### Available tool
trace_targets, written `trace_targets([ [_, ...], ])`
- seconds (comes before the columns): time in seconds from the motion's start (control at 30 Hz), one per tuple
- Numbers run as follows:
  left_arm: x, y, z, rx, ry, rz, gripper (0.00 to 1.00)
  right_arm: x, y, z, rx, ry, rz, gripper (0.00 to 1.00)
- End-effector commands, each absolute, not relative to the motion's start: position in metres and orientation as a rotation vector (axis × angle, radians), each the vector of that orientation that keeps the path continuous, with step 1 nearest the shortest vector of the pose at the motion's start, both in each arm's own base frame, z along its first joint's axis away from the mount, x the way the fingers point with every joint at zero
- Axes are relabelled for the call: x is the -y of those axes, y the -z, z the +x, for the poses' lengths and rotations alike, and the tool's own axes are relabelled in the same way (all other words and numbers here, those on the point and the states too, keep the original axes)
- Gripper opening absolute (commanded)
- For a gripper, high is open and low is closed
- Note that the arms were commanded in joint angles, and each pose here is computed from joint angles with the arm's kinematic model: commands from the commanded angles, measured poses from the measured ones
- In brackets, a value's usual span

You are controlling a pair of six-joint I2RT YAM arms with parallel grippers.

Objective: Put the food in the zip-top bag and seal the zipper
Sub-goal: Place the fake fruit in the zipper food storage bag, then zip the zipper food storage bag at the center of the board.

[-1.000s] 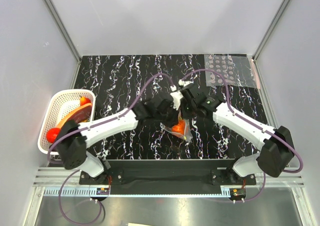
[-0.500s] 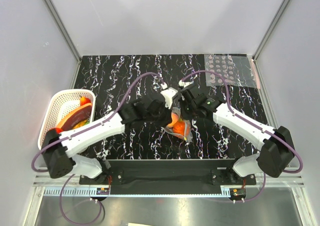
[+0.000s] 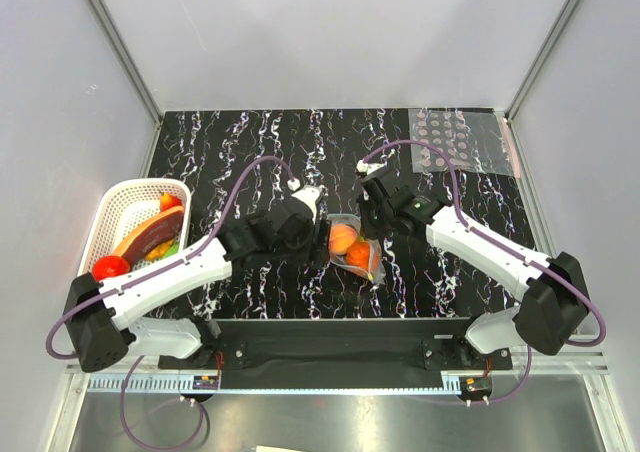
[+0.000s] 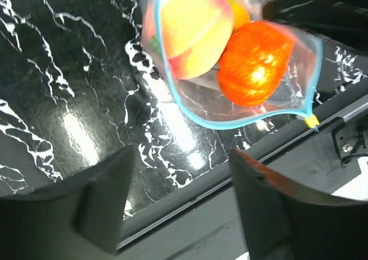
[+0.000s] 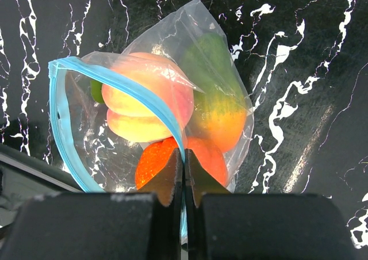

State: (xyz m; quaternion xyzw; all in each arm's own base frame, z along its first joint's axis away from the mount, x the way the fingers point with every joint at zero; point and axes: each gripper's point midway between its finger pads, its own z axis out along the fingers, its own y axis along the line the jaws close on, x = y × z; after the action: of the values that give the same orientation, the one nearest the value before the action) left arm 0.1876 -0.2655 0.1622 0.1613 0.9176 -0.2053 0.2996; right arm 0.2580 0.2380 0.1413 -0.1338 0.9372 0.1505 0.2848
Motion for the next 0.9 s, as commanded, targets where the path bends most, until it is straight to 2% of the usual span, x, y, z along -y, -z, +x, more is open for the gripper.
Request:
trace_targets([
  [0.0, 0.279, -0.177, 0.202, -2.358, 0.641, 0.316, 0.74, -0.245, -0.167, 0.265, -2.438, -0.446, -0.364, 0.00],
  [0.07, 0.281, -0.172, 0.206, -2.371, 0.692, 0.284, 0.74, -0.244, -0.167, 0.265, -2.436, -0.446, -0.363, 0.00],
  [0.23, 0.287, -0.163, 0.221, -2.365, 0.808, 0.148, 0.65, -0.245, -0.169, 0.264, -2.430, -0.458, -0.358, 0.00],
  [0.4, 0.303, -0.154, 0.225, -2.377, 0.901, 0.122, 0.60, -0.245, -0.168, 0.263, -2.437, -0.458, -0.361, 0.00],
  [0.53, 0.320, -0.153, 0.229, -2.369, 0.982, 0.124, 0.40, -0.246, -0.164, 0.261, -2.452, -0.457, -0.371, 0.00],
  [0.67, 0.331, -0.158, 0.234, -2.348, 1.021, 0.126, 0.00, -0.247, -0.166, 0.261, -2.449, -0.468, -0.371, 0.00],
  [0.87, 0.337, -0.192, 0.237, -2.282, 1.069, 0.122, 0.00, -0.270, -0.184, 0.245, -2.426, -0.592, -0.411, 0.00],
])
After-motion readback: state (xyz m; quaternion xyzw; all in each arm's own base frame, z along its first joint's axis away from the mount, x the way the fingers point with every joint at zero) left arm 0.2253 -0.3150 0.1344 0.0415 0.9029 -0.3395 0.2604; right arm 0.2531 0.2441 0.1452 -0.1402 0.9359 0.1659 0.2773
